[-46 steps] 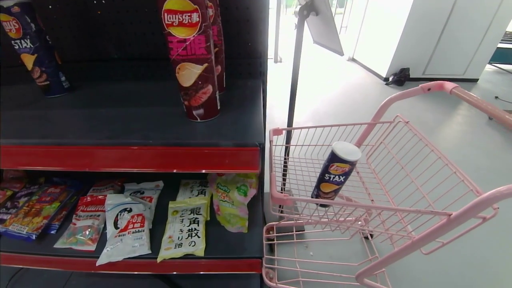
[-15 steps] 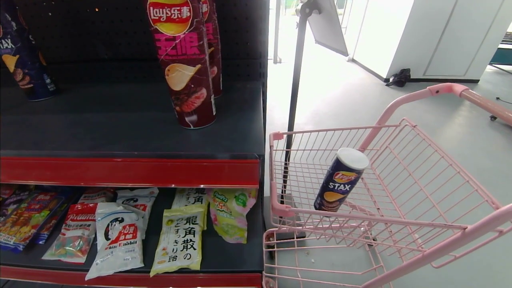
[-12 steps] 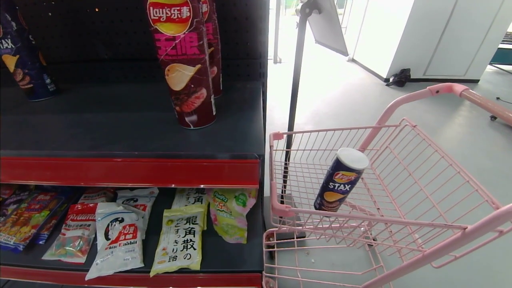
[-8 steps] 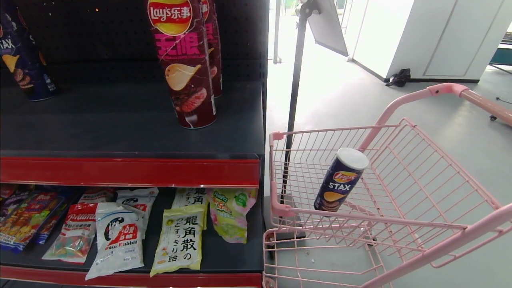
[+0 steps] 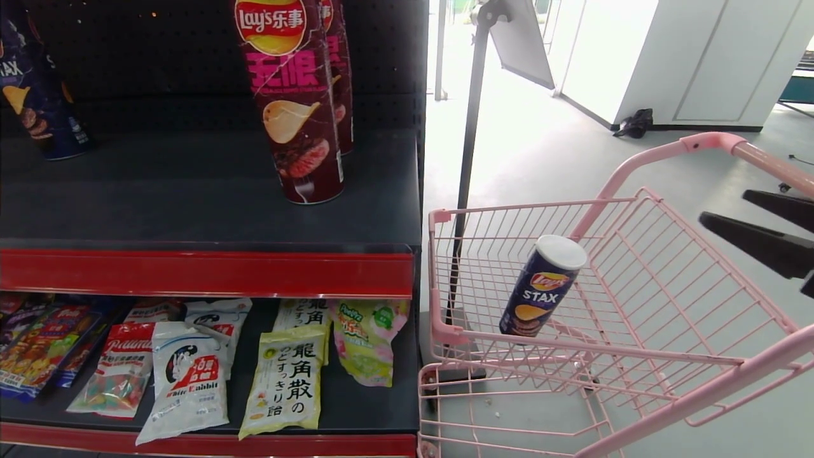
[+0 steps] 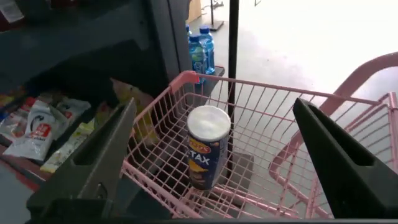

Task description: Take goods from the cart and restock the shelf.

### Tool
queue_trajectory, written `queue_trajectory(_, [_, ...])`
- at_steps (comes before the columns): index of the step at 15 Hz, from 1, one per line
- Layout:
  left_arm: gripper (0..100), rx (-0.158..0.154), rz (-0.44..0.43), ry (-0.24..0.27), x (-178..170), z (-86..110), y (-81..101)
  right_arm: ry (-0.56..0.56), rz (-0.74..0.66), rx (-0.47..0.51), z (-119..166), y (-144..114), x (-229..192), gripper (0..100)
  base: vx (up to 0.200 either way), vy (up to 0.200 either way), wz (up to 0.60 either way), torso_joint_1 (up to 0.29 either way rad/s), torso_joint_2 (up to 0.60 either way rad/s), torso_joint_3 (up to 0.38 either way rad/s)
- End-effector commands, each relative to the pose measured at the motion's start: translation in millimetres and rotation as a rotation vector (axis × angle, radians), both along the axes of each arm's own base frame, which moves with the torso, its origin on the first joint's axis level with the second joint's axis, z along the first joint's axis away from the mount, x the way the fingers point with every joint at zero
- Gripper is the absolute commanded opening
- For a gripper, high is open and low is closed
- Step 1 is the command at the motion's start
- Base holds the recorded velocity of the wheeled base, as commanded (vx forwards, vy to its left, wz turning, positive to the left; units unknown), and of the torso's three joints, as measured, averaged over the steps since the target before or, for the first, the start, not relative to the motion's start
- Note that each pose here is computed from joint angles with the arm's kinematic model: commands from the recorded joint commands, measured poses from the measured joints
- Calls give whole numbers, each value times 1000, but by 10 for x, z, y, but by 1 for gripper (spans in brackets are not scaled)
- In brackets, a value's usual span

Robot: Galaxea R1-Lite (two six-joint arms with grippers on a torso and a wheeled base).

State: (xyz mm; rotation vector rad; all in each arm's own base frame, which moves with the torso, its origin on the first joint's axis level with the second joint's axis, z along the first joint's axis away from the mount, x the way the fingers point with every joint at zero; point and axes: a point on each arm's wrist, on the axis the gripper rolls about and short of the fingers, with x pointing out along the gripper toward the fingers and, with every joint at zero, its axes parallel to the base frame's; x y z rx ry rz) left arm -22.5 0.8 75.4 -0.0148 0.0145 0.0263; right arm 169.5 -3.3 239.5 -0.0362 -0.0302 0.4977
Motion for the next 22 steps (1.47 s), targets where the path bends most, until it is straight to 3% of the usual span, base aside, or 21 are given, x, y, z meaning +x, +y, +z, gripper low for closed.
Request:
queue_trajectory(1, [100,0,0,1,1,0,0,127,99,-45,-548,-320,772,100,0,0,0,0,0,0])
queue_trajectory(5, [100,0,0,1,1,0,0,118,254,-123,-863,-505,1297,100,0,0,0,0,0,0])
queue_trajectory(12, [100,0,0,1,1,0,0,174,378,-126,-1298,-462,1519,100,0,0,0,0,0,0])
queue_trajectory(18, [100,0,0,1,1,0,0,218,464,-137,-1385,-259,1518,100,0,0,0,0,0,0])
queue_trajectory(22, [100,0,0,1,1,0,0,226,575,-153,-1403,137,1610,100,0,0,0,0,0,0])
